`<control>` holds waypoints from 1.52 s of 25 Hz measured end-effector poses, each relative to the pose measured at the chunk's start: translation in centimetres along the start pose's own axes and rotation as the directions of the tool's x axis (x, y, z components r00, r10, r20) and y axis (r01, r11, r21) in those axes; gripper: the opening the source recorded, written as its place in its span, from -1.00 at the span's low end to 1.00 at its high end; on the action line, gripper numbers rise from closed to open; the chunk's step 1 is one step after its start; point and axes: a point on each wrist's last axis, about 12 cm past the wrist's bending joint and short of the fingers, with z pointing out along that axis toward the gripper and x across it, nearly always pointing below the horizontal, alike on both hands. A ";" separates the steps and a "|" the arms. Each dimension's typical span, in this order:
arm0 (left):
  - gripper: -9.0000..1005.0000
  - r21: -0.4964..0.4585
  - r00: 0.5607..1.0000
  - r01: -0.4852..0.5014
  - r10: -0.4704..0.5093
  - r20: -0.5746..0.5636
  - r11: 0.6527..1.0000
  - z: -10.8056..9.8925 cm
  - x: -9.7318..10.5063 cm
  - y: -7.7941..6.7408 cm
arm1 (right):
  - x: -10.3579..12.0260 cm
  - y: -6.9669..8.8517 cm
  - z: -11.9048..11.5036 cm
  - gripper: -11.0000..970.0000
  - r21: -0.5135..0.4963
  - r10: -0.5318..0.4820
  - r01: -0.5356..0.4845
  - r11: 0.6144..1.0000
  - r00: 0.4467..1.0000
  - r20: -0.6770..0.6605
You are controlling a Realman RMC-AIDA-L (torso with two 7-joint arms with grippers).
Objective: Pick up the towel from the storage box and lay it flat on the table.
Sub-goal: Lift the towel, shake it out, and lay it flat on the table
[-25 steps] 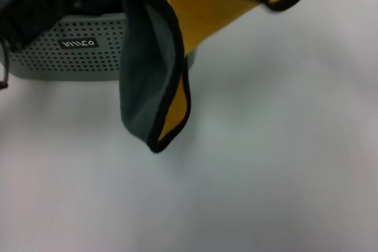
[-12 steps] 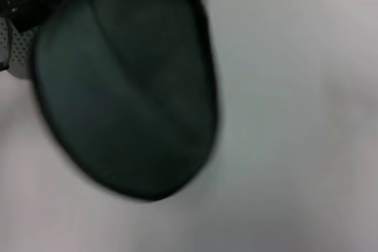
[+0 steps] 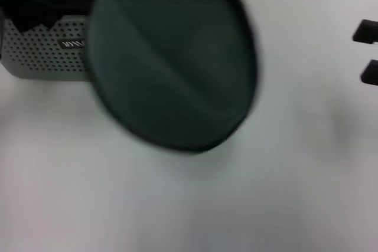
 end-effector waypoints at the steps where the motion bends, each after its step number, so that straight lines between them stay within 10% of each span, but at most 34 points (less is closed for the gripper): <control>1: -0.90 -0.004 1.000 0.001 -0.001 0.009 1.000 -0.1 0.0 0.0 | 0.2 -0.2 0.2 0.24 -0.003 0.002 -0.002 1.000 1.000 0.006; 38: -0.88 -0.006 0.987 -0.051 0.052 0.152 0.999 0.6 -0.3 0.8 | 4.4 -2.8 11.6 0.19 -0.301 0.179 -0.174 0.937 0.984 -0.012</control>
